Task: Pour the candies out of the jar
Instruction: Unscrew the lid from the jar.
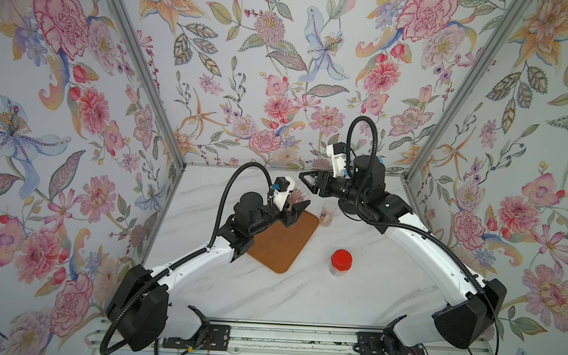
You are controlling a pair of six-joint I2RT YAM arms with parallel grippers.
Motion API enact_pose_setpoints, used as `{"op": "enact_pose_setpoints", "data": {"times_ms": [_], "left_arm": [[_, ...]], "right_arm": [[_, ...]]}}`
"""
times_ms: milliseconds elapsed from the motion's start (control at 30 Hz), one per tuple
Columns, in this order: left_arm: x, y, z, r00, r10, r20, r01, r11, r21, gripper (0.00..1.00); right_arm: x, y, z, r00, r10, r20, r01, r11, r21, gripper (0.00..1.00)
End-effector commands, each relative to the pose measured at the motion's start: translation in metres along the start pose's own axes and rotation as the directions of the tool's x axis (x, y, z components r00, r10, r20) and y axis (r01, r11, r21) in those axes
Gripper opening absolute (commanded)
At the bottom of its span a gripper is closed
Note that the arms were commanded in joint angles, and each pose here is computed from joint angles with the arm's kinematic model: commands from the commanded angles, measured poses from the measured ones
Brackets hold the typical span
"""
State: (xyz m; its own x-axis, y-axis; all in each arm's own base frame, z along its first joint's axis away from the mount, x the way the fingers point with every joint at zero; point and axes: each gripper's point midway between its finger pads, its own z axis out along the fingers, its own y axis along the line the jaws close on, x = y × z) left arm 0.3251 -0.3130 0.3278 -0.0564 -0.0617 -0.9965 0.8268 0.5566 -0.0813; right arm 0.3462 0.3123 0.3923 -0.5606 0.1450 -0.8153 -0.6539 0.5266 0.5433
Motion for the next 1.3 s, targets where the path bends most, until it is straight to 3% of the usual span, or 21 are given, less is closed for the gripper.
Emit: {"op": "enact_pose_setpoints", "data": {"times_ms": [0, 100, 233, 267, 367, 400, 467, 633, 767, 1033, 1267], "left_arm": [[-0.035, -0.051, -0.007, 0.994, -0.038, 0.1, 0.007, 0.957, 0.289, 0.0], [-0.037, -0.055, -0.007, 0.995, -0.047, 0.092, 0.016, 0.95, 0.312, 0.0], [-0.031, -0.046, -0.009, 0.996, -0.03, 0.087, 0.008, 0.968, 0.25, 0.0], [-0.029, -0.044, -0.009, 0.996, -0.028, 0.081, 0.008, 0.971, 0.237, 0.0], [-0.019, -0.035, -0.009, 0.998, -0.022, 0.064, 0.01, 0.983, 0.184, 0.0], [-0.016, -0.032, -0.009, 0.998, -0.019, 0.06, 0.009, 0.987, 0.163, 0.0], [-0.009, -0.024, -0.009, 0.999, -0.005, 0.046, -0.001, 0.993, 0.12, 0.0], [0.002, -0.006, -0.006, 0.999, 0.035, 0.018, -0.036, 0.999, 0.018, 0.0], [0.008, 0.009, -0.008, 0.998, 0.065, -0.003, -0.065, 0.995, -0.071, 0.0], [0.012, 0.019, -0.013, 0.997, 0.083, -0.01, -0.083, 0.988, -0.131, 0.0], [0.011, 0.018, -0.015, 0.997, 0.082, -0.006, -0.082, 0.986, -0.142, 0.0]], "right_arm": [[-0.007, 0.065, -0.023, 0.986, -0.165, 0.007, 0.156, 0.912, -0.379, 0.3], [-0.002, 0.073, -0.033, 0.98, -0.197, -0.022, 0.166, 0.879, -0.448, 0.27], [0.0, 0.062, -0.029, 0.982, -0.188, -0.034, 0.16, 0.904, -0.395, 0.3], [0.0, 0.057, -0.027, 0.984, -0.172, -0.039, 0.146, 0.918, -0.368, 0.37], [-0.006, 0.035, -0.023, 0.992, -0.127, -0.023, 0.118, 0.966, -0.229, 0.82], [-0.009, 0.028, -0.023, 0.993, -0.116, -0.01, 0.112, 0.977, -0.182, 0.93], [-0.017, 0.011, -0.025, 0.997, -0.08, 0.021, 0.081, 0.993, -0.091, 1.0], [-0.023, -0.014, -0.023, 0.998, -0.047, 0.044, 0.043, 0.995, 0.095, 1.0], [-0.015, -0.019, -0.014, 0.999, -0.019, 0.036, 0.013, 0.986, 0.168, 1.0], [-0.002, -0.023, -0.001, 0.998, 0.05, 0.03, -0.055, 0.979, 0.198, 0.87], [0.014, -0.03, 0.011, 0.996, 0.087, 0.012, -0.087, 0.969, 0.232, 0.87]]}}
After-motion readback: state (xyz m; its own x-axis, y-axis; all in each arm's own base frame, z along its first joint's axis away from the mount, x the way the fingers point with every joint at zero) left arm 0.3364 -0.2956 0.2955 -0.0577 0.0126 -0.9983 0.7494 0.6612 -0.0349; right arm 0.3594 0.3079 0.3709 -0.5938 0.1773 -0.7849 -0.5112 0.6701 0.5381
